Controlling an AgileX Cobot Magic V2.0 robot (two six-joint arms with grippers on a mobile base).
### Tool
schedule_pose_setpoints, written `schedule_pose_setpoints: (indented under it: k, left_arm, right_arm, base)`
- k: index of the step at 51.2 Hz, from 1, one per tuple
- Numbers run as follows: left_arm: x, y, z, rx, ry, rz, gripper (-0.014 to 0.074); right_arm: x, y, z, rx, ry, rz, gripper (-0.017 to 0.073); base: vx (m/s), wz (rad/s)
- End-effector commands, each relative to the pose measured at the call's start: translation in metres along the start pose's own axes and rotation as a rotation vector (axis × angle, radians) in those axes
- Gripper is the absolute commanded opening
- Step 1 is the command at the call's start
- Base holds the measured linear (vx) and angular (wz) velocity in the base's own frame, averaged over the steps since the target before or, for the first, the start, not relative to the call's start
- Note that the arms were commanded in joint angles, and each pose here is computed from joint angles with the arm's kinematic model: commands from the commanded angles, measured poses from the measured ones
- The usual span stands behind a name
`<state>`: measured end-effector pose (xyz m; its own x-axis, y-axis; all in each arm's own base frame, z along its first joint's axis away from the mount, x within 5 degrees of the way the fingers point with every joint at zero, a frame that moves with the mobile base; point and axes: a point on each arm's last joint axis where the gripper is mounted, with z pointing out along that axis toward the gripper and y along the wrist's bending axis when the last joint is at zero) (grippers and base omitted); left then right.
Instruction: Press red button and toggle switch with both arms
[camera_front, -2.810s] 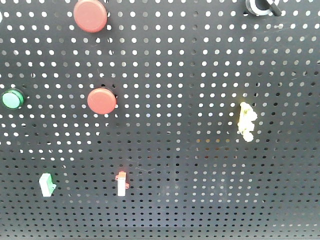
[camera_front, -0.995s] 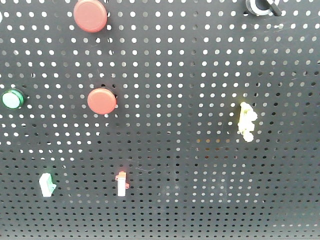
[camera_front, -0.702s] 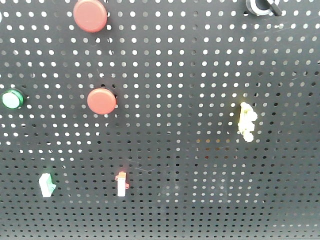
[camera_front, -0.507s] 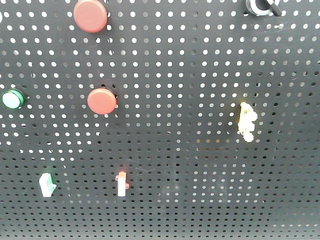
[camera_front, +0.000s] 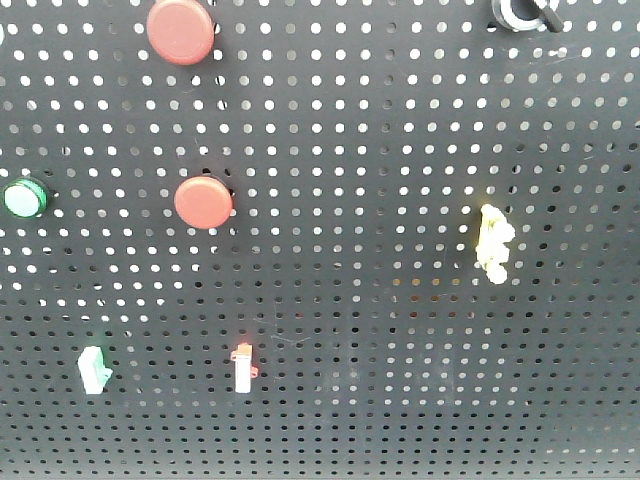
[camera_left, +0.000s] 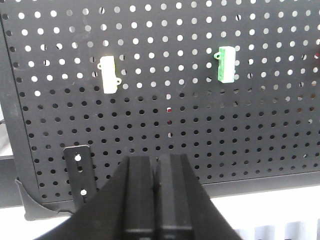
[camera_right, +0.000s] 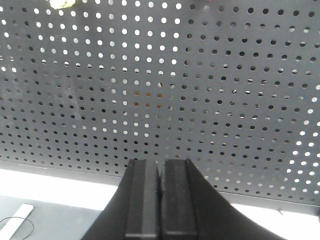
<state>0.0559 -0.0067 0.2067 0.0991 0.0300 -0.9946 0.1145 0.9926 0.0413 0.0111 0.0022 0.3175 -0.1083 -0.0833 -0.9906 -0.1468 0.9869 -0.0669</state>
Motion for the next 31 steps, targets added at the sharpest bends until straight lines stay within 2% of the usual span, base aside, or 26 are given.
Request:
schedule_pose_setpoints:
  k: [1, 15, 19, 26, 31]
  left_arm:
    - [0.004, 0.0, -0.001, -0.001, -0.055, -0.01, 0.0001]
    - [0.004, 0.0, -0.001, -0.001, -0.055, -0.01, 0.0001]
    - [0.004, 0.0, -0.001, -0.001, -0.055, -0.01, 0.0001]
    - [0.004, 0.0, -0.001, -0.001, -0.055, -0.01, 0.0001]
    - [0.004, 0.0, -0.001, -0.001, -0.055, -0.01, 0.0001]
  right_arm:
    - [-0.014, -0.001, -0.001, 0.015, -0.085, 0.001, -0.0003]
    - [-0.007, -0.001, 0.006, 0.021, -0.094, -0.005, -0.0003]
    - [0.009, 0.001, 0.018, 0.008, -0.112, 0.04, -0.0003]
    - [0.062, 0.004, 0.045, 0.002, -0.076, 0.14, -0.0003]
    - [0.092, 0.005, 0.057, 0.012, -0.061, 0.151, -0.0003]
  base:
    - [0.0, 0.0]
    - [0.0, 0.0]
    - [0.0, 0.0]
    - [0.0, 0.0]
    - [0.0, 0.0]
